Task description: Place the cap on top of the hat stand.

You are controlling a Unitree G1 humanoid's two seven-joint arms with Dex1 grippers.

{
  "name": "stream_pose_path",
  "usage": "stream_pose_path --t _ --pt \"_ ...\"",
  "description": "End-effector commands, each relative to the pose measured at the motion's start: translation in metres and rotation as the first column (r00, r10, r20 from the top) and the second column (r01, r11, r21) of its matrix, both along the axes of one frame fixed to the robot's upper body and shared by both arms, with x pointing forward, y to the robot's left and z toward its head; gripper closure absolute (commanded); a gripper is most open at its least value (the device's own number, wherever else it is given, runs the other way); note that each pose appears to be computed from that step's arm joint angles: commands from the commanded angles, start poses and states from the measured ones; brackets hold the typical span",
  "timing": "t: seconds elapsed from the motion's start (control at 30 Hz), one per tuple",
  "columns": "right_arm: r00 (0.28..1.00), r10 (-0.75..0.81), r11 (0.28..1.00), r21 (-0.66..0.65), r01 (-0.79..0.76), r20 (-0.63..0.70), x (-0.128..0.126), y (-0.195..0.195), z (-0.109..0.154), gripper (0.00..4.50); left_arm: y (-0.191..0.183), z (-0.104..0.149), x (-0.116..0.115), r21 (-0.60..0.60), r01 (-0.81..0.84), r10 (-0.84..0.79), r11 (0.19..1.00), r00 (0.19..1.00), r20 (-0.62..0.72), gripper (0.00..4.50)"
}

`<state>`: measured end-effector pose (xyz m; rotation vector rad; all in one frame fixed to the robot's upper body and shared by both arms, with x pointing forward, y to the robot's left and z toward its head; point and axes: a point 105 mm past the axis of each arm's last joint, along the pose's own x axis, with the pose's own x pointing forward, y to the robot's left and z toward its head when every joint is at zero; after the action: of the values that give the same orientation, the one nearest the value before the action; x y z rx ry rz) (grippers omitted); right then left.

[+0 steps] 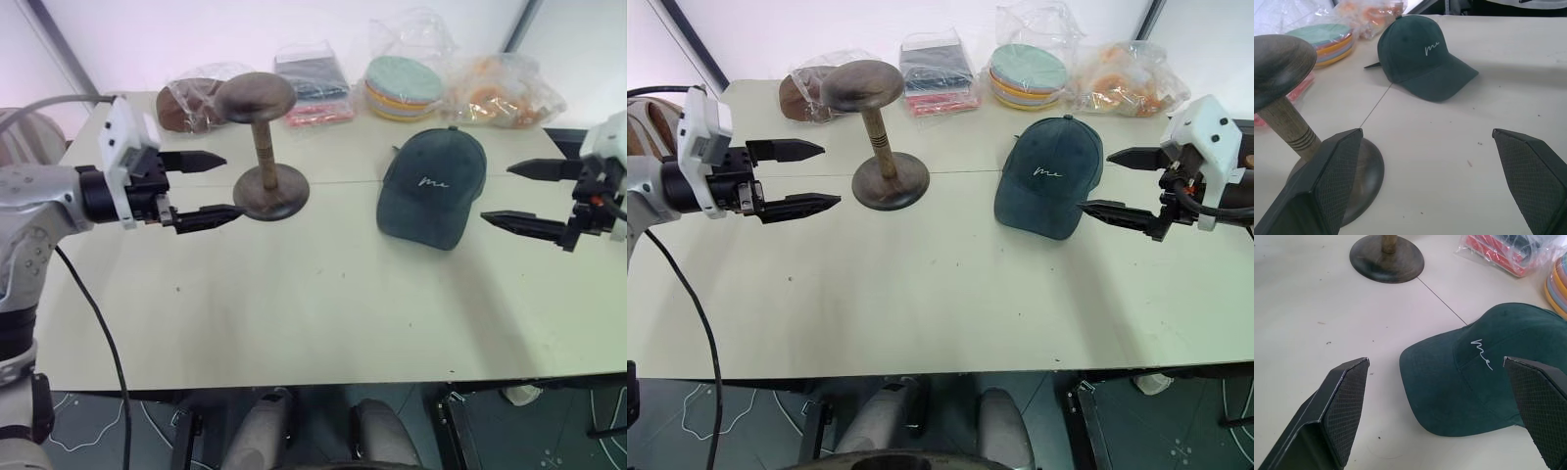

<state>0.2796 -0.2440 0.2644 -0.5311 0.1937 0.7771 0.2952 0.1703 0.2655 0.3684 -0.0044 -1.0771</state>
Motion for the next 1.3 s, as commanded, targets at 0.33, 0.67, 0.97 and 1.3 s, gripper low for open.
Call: stream_pose_path --t 0.33,0.67,0.97,1.3 --pt "0.981 -0.053 0.920 -0.374 0.120 0.185 0.012 0.005 -0.047 0.00 -0.014 -0.004 -0.002 -0.013 0.046 -0.046 0.999 0.999 0.016 0.04" --pt "0.882 -0.134 0.861 -0.387 0.329 0.452 0.020 0.020 -0.070 0.00 -0.017 -0.012 -0.005 -0.020 0.038 -0.039 0.999 0.999 -0.007 0.04" --pt "0.863 -0.133 0.844 -0.400 0.357 0.487 0.007 0.035 -0.101 0.00 -0.016 -0.012 -0.006 -0.021 0.029 -0.030 0.999 1.000 -0.009 0.04" --pt "0.810 -0.183 0.780 -0.420 0.464 0.556 0.017 0.030 -0.129 0.00 -0.013 -0.003 -0.007 -0.015 0.012 -0.012 1.000 1.000 0.013 0.04"
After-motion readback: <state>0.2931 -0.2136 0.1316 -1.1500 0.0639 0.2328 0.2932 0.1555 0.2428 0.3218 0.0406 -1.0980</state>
